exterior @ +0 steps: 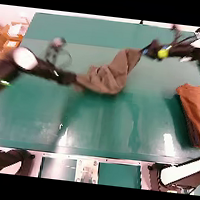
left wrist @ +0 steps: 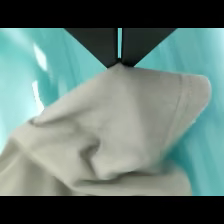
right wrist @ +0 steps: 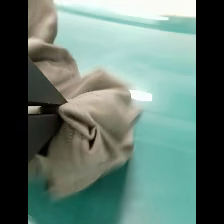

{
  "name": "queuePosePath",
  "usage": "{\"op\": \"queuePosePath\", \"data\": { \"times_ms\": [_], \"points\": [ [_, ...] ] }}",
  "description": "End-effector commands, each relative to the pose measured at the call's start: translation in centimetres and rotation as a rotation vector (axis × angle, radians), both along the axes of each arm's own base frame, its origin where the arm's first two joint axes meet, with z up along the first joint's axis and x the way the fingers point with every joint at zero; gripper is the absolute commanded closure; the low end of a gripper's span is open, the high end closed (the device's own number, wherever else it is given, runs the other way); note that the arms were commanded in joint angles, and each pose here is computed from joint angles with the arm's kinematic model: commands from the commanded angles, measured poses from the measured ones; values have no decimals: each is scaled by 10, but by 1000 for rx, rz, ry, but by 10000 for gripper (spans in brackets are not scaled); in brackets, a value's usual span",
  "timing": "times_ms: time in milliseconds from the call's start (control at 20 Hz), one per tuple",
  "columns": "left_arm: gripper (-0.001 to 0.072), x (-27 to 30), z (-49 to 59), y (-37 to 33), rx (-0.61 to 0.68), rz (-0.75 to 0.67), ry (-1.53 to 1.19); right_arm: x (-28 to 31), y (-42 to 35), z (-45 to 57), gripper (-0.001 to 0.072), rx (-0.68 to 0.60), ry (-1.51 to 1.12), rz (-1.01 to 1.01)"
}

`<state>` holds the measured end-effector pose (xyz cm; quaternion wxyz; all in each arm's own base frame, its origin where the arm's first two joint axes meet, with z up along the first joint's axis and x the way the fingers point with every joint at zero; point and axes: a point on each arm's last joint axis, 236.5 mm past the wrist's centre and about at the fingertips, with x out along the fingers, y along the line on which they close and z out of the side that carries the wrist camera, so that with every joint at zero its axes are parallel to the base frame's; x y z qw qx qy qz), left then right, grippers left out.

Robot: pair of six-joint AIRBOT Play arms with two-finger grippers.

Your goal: Fold the shirts.

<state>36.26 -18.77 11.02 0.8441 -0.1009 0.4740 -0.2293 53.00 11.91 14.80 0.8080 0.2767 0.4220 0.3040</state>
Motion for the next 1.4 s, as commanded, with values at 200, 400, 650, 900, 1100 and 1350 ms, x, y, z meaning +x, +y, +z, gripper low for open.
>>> {"op": "queuePosePath", "data": {
  "times_ms": [200,400,650,900,1100,1350],
  "points": [
    [684,-67,369,69,-81,127,-859,-130,-28,279,691,-156,-660,-92],
    [684,-108,425,107,12,214,-1016,-197,-36,340,691,-270,-855,-196],
    [683,-57,313,125,221,232,-703,-188,-31,293,690,-273,-717,-138],
    [683,13,87,115,354,160,-343,-132,-49,72,689,-171,-182,-152],
    [683,16,-103,104,400,69,-54,-111,-64,-123,690,-153,103,-307],
    [682,42,-174,97,450,-1,93,-63,-65,-185,689,-105,194,-309]
  ]
}}
